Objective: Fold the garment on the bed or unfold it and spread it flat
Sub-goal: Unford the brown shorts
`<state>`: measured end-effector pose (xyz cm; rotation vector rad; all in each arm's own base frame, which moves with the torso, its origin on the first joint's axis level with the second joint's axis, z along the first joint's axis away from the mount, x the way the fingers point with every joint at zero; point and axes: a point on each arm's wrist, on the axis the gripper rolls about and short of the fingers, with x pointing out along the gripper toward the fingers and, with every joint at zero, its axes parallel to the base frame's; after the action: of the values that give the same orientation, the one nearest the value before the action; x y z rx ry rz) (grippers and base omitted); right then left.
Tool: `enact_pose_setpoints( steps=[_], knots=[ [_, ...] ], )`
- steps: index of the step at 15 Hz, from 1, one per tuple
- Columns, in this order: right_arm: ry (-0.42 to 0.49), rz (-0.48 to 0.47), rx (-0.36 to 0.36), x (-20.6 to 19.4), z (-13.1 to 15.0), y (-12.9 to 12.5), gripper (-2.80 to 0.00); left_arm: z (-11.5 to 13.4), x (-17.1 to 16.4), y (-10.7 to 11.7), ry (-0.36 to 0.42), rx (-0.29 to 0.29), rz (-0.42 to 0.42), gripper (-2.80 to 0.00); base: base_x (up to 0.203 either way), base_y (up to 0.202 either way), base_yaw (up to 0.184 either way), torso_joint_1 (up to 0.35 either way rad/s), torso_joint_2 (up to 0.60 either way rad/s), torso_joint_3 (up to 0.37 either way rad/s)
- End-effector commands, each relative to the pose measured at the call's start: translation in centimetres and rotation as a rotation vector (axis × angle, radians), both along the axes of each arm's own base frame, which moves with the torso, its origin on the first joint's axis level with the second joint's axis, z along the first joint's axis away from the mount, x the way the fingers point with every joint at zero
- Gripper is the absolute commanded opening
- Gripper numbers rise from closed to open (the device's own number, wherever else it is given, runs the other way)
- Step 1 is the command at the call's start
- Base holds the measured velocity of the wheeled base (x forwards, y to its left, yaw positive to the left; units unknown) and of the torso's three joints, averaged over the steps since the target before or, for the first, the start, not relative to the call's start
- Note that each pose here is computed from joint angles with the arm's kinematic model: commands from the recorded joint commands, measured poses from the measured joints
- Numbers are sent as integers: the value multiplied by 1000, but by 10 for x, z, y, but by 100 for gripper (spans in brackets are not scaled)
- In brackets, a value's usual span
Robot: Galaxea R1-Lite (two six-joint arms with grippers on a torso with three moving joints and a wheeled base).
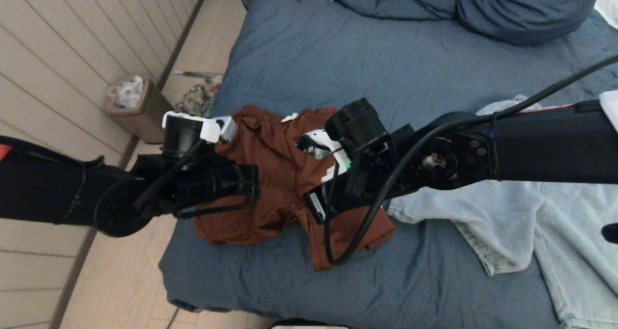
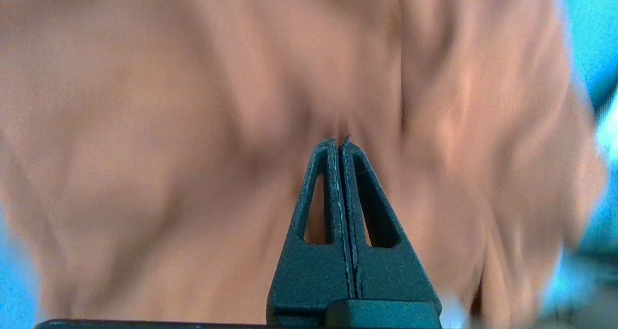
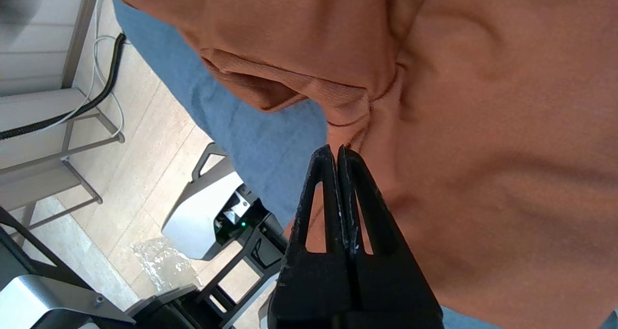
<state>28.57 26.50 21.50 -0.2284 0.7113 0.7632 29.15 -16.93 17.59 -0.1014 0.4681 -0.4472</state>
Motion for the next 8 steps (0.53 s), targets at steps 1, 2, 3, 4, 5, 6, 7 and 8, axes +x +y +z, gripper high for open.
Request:
enact_pose_setpoints(
  steps=[1, 2, 3, 4, 5, 6, 7, 8],
  knots=[
    [2, -3, 1, 2, -1, 1, -280, 23, -50, 14, -38, -26, -42, -280, 0, 0, 0, 0, 0, 0],
    [5, -5, -2, 3, -2, 2, -280, 30, -67, 16, -50, -33, -67, -280, 0, 0, 0, 0, 0, 0],
    [4, -6, -1, 4, -3, 2, -280, 28, -83, 16, -19, -13, -102, -280, 0, 0, 0, 0, 0, 0],
    [3, -7, 0, 4, -2, 2, -280, 17, -95, 14, 45, 31, -130, 0, 0, 0, 0, 0, 0, 0],
    [0, -11, 2, 5, -1, 1, -280, 6, -101, 13, 97, 50, -129, 0, 0, 0, 0, 0, 0, 0],
    [-2, -24, 5, 10, -1, -2, -280, -2, -107, 9, 139, 43, -136, 0, 0, 0, 0, 0, 0, 0],
    [0, -28, 3, 13, -3, -2, -280, -11, -111, 6, 178, 49, -147, 0, 0, 0, 0, 0, 0, 0],
    [2, -31, 2, 14, -4, -1, -280, -22, -110, 2, 214, 71, -151, 0, 0, 0, 0, 0, 0, 0]
  ],
)
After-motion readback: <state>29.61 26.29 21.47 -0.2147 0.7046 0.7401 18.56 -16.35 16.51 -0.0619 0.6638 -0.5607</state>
